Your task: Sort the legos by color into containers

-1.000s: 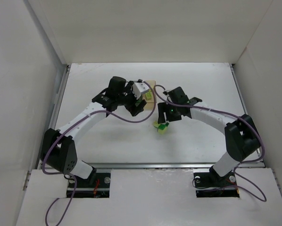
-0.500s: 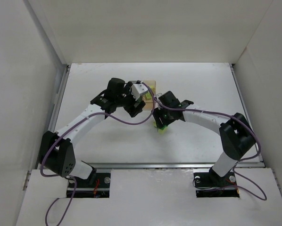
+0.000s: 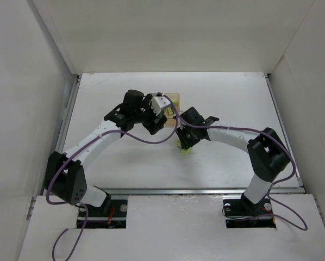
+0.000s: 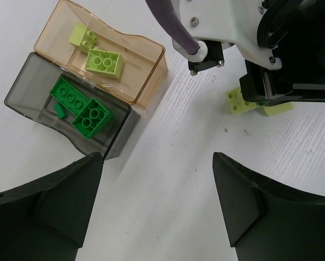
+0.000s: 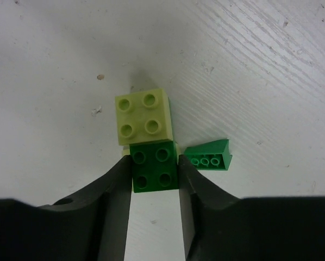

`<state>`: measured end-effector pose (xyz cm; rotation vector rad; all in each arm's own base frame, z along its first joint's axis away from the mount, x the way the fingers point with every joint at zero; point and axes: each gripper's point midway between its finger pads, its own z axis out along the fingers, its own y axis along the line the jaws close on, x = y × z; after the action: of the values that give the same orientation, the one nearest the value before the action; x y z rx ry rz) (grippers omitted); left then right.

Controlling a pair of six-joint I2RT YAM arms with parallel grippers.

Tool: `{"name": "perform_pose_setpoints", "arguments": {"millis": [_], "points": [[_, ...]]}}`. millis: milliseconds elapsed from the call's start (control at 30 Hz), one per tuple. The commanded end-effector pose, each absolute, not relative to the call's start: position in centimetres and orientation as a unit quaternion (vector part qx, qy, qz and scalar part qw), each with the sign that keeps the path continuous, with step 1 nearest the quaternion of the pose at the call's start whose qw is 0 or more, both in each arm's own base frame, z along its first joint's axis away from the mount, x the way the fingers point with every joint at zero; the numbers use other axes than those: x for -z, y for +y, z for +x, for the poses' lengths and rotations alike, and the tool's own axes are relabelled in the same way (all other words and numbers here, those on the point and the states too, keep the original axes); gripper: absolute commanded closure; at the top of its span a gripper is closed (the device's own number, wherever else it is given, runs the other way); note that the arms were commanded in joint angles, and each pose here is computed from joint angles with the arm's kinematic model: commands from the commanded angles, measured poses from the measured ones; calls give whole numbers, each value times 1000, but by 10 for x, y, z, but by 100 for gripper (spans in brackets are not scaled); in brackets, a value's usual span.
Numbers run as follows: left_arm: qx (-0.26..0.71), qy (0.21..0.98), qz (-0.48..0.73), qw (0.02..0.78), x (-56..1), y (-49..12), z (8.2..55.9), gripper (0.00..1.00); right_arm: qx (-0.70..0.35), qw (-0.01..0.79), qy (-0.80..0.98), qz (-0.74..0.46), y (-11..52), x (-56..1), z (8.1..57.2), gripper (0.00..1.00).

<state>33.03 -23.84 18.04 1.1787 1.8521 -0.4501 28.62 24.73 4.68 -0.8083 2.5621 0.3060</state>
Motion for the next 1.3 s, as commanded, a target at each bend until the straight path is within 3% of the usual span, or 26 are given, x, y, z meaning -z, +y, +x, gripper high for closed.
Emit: {"name": "perform_pose_setpoints", "arguments": {"millis": [0, 100, 233, 400, 567, 667, 767, 800, 900, 1067, 1133, 1267], "points": [[184, 722, 483, 459, -197, -242, 328, 22, -114, 227, 917, -306, 257, -46, 288, 65], [187, 721, 488, 454, -195, -242, 325, 27, -114, 227, 917, -306, 258, -45, 290, 65], [192, 717, 500, 447, -192, -241, 318, 29, -119, 214, 919, -309, 260, -38, 286, 50], [192, 715, 499, 451, -194, -242, 319, 29, -116, 204, 920, -314, 260, -33, 281, 43], [192, 715, 499, 451, -194, -242, 319, 29, -113, 216, 916, -320, 264, -43, 280, 41], [192, 715, 499, 451, -194, -242, 319, 29, -111, 211, 917, -320, 261, -37, 277, 50], [192, 715, 499, 451, -194, -242, 319, 29, -116, 209, 918, -317, 263, -38, 275, 73], [192, 715, 499, 451, -194, -242, 319, 29, -118, 214, 916, -317, 263, -42, 276, 86], [187, 711, 508, 449, -192, -241, 319, 34, -130, 228, 913, -313, 266, -55, 276, 100], [229, 661, 571, 431, -192, -247, 287, 40, -171, 263, 893, -322, 278, -95, 276, 100], [251, 599, 623, 436, -195, -249, 267, 40, -184, 281, 883, -328, 280, -115, 275, 100], [272, 531, 671, 440, -200, -254, 248, 34, -208, 299, 867, -341, 287, -141, 273, 100]]}}
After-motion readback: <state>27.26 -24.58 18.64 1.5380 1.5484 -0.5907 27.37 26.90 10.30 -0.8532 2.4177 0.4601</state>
